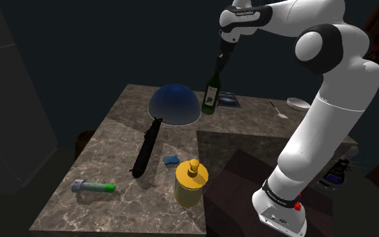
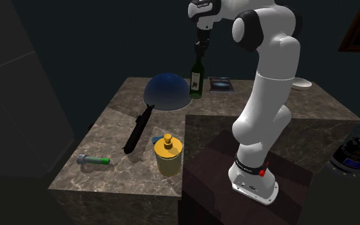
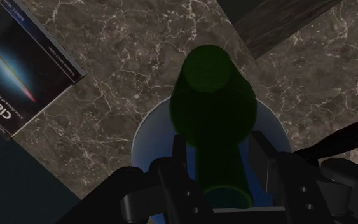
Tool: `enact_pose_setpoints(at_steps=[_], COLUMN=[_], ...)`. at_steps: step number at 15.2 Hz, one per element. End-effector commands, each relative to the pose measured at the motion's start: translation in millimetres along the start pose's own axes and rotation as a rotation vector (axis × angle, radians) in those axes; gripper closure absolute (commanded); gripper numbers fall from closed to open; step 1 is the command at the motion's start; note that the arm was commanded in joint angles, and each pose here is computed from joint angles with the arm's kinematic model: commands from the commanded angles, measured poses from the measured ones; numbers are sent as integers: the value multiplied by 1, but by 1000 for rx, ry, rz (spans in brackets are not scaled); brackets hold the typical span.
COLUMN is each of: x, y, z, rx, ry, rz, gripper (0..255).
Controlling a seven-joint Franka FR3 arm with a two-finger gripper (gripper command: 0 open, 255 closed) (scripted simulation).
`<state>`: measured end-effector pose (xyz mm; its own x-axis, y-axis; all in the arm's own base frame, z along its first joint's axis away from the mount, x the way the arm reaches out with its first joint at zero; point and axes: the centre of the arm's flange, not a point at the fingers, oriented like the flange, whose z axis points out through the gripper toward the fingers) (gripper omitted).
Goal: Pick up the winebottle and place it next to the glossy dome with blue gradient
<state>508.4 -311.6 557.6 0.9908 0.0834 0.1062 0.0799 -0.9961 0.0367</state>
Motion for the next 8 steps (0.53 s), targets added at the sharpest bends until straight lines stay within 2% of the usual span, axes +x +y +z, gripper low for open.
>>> enact_pose_setpoints(at_steps=[1, 8], x=[-1, -5], y=[-1, -2], z=[10, 47], rx=[-1, -1], ry=[1, 1], rz=[0, 0], gripper=[255, 255])
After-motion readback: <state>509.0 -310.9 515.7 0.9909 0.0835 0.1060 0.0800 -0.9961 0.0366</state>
